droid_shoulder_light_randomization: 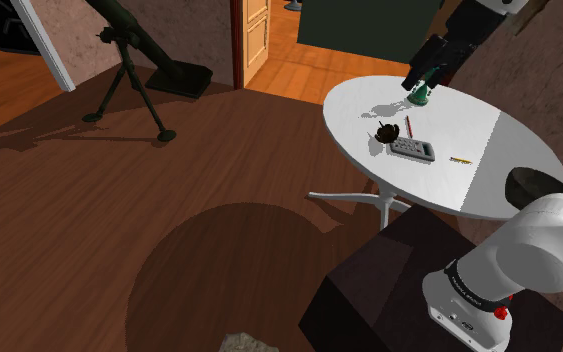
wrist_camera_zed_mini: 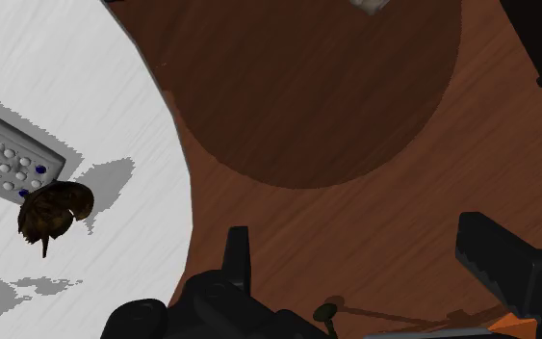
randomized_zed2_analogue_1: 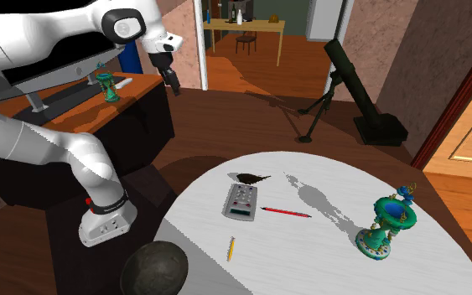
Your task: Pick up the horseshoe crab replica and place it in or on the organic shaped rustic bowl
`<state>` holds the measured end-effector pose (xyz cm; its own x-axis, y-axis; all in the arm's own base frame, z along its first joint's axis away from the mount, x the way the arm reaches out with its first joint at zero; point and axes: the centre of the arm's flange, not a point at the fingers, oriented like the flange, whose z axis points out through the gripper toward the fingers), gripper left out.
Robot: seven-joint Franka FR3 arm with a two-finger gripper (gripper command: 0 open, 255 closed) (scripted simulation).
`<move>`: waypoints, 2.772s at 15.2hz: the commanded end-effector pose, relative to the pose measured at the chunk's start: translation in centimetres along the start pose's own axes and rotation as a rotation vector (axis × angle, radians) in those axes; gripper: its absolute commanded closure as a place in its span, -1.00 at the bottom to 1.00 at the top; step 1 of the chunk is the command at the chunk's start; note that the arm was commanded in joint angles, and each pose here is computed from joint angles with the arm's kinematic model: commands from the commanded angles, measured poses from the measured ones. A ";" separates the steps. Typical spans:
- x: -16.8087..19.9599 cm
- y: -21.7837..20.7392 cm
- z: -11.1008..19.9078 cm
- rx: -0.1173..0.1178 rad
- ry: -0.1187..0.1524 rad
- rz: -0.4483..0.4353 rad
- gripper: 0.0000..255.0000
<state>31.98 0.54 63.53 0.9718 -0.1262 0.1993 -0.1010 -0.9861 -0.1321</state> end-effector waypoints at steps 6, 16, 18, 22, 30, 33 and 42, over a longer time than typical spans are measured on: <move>2.8 5.4 3.3 0.015 -0.024 0.018 -1.00; 7.9 16.3 10.2 0.045 -0.073 0.054 -1.00; 8.8 18.5 11.7 0.051 -0.083 0.061 -1.00; 10.6 22.8 14.7 0.063 -0.102 0.075 -1.00; 13.8 31.4 20.9 0.087 -0.141 0.104 -1.00; 14.9 34.6 23.3 0.096 -0.156 0.114 -1.00; 16.0 39.2 29.1 0.110 -0.178 0.131 -1.00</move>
<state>49.64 -37.02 33.93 0.9752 -0.2212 0.0007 -0.2138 -0.9438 -0.2521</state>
